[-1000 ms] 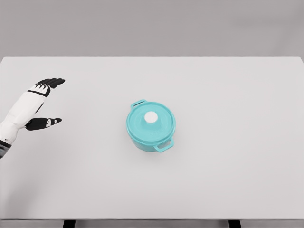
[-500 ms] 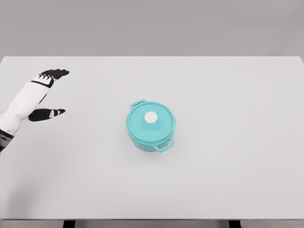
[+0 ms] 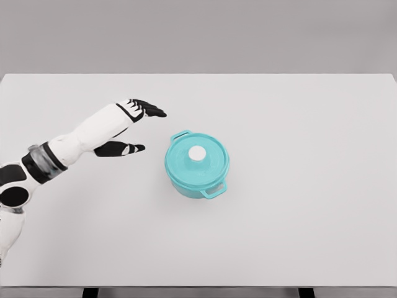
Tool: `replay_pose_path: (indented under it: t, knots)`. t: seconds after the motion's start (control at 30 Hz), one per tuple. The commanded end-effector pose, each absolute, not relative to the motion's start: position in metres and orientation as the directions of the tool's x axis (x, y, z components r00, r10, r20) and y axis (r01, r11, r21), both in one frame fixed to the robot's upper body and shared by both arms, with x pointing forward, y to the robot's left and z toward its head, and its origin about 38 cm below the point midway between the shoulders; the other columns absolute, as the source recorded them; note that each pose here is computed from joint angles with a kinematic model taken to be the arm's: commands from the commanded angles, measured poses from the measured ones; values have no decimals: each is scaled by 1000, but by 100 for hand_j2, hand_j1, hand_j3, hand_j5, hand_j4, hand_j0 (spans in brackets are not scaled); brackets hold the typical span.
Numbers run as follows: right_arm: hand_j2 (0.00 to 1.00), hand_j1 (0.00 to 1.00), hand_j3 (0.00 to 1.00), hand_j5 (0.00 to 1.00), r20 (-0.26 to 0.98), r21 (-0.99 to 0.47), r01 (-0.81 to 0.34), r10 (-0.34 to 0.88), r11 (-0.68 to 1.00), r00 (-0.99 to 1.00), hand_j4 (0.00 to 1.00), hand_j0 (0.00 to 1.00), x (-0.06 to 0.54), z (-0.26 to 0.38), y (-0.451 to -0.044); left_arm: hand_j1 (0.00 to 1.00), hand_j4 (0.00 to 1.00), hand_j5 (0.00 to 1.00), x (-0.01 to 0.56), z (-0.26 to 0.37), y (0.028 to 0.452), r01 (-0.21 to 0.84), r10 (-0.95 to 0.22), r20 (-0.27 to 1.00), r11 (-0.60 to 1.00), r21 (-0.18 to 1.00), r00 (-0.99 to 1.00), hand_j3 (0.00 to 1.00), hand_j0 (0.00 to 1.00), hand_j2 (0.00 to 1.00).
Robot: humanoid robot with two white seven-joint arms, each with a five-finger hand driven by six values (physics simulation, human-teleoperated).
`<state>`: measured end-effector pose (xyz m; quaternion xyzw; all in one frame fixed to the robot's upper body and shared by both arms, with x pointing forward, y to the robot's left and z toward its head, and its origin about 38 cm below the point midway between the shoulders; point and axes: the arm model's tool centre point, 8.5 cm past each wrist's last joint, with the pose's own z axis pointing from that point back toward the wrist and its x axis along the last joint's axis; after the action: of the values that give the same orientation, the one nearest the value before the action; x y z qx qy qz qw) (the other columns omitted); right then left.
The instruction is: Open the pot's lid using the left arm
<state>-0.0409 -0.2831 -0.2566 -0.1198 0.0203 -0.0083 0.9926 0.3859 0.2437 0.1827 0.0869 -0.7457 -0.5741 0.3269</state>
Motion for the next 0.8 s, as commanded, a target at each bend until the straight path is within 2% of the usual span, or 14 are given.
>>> replay_pose_path:
  t: [0.0,0.13,0.27,0.47,0.57,0.6,0.77]
  knots:
    - [100,100,100,100,-40,-238,12,-22,971,999,100,100,-41,-257,-283,84,84,84,378,176,223,334,-398,482,387,860,-780,84,84,84]
    - [100,100,100,100,-38,-238,12,-22,971,999,100,100,-41,-257,-283,84,84,84,372,176,204,403,-294,548,431,807,-783,84,84,84]
    - [100,100,100,100,-38,-238,12,-22,971,999,100,100,-41,-257,-283,84,84,84,369,174,195,426,-265,560,426,798,-785,84,84,84]
    - [100,100,100,100,-38,-238,12,-22,971,999,100,100,-41,-257,-283,83,83,83,375,163,184,485,-308,616,406,774,-725,83,83,83]
    - [100,100,100,100,-38,-238,11,-20,971,999,100,100,-41,-257,-283,78,78,78,376,156,175,511,-313,639,402,760,-703,78,78,78]
    - [100,100,100,100,-38,-238,12,-22,971,999,100,100,-41,-257,-283,72,72,72,375,154,173,516,-310,641,397,759,-703,72,72,72]
    - [100,100,100,100,-38,-238,12,-22,971,999,100,100,-41,-257,-283,71,71,71,375,151,172,518,-318,639,390,761,-700,71,71,71]
